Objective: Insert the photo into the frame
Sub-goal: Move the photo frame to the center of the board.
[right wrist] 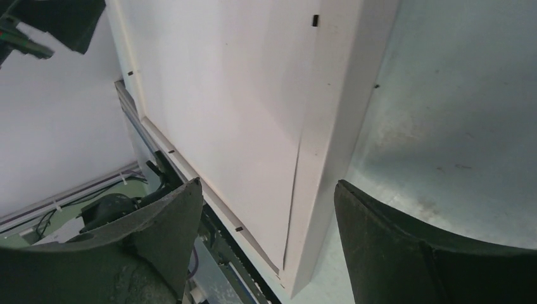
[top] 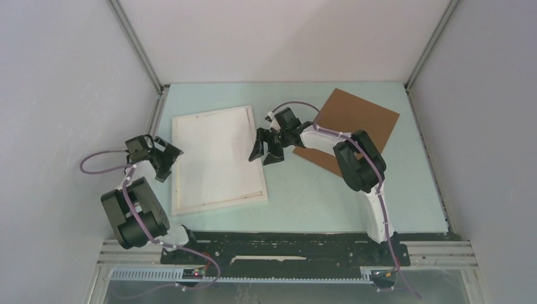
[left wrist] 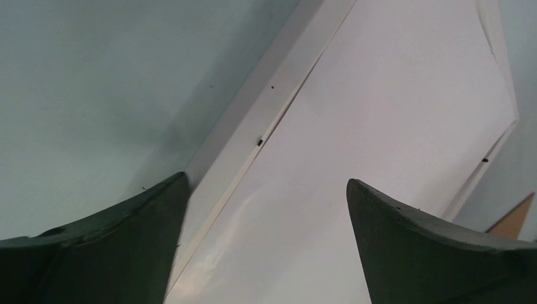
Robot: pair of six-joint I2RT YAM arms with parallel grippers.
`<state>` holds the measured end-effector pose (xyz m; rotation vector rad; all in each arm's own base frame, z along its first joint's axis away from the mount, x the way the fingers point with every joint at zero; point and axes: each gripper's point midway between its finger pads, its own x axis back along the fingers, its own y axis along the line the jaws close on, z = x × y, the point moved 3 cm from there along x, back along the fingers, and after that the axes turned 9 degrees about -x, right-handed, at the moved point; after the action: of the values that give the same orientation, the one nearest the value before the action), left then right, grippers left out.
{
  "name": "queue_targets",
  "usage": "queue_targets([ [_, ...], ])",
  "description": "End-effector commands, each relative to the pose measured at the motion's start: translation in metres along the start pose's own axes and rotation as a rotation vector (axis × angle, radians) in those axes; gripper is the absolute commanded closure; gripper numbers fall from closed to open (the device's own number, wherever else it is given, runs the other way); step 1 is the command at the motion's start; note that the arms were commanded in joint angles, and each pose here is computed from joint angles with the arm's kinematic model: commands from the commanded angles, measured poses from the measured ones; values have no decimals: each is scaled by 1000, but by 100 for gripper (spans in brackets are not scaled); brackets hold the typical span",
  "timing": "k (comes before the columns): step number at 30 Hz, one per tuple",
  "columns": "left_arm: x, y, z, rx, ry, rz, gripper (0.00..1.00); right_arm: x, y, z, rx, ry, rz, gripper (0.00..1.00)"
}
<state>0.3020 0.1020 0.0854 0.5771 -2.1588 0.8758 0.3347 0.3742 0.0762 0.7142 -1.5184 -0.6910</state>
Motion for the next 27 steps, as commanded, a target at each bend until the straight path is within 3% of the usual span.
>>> queue_targets([
  [1, -13, -26, 11, 44, 66, 187, 0, 4, 20, -2, 22, -17, -73, 17],
  [10, -11, -68, 42, 36, 190, 356, 0, 27, 13, 3, -3, -45, -74, 17],
  [14, -3, -88, 57, 25, 223, 416, 0, 56, -13, 5, 18, -114, 92, 16],
  [18, 0, -85, 68, 17, 237, 415, 0, 86, -29, 12, 99, -175, 276, 15],
  [27, 6, -74, 82, -17, 246, 404, 0, 100, -24, 33, 81, -166, 254, 24],
])
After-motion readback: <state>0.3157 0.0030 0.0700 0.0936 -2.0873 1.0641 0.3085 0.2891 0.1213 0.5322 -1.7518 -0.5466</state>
